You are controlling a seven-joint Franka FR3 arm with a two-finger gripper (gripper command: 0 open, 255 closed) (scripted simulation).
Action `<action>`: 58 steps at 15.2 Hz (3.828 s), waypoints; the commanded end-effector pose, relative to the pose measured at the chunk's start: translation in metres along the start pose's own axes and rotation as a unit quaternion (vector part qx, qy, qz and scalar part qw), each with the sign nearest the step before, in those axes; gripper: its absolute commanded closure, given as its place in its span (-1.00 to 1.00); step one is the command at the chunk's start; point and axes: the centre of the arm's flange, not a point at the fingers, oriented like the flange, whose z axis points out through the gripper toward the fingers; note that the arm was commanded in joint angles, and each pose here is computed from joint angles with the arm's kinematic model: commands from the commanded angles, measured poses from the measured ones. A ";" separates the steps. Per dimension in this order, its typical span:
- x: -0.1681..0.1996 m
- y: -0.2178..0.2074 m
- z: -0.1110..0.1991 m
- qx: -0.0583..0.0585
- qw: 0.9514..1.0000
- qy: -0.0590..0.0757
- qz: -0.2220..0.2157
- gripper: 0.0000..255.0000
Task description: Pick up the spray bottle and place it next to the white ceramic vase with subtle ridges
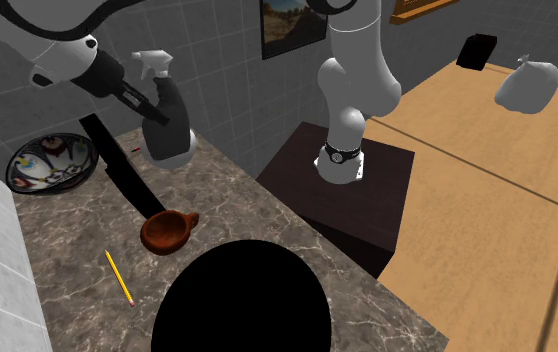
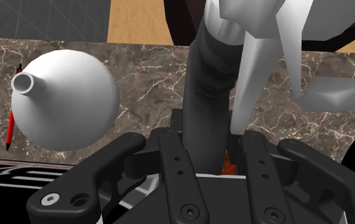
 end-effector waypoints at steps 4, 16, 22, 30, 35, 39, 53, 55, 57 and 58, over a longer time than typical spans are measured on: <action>0.014 0.000 0.022 0.000 1.000 0.000 0.000 1.00; 0.047 0.000 0.077 0.000 1.000 0.000 0.000 1.00; 0.063 0.000 0.104 0.000 1.000 0.000 0.000 1.00; 0.085 0.000 0.140 0.000 1.000 0.000 0.000 1.00; 0.095 0.000 0.157 0.000 1.000 0.000 0.000 1.00; 0.095 0.000 0.157 0.000 1.000 0.000 0.000 1.00; 0.095 0.000 0.107 0.000 1.000 0.000 0.000 -1.00; 0.095 0.000 0.107 0.000 1.000 0.000 0.000 -1.00; 0.095 0.000 0.107 0.000 1.000 0.000 0.000 -1.00; 0.095 0.000 0.107 0.000 1.000 0.000 0.000 -1.00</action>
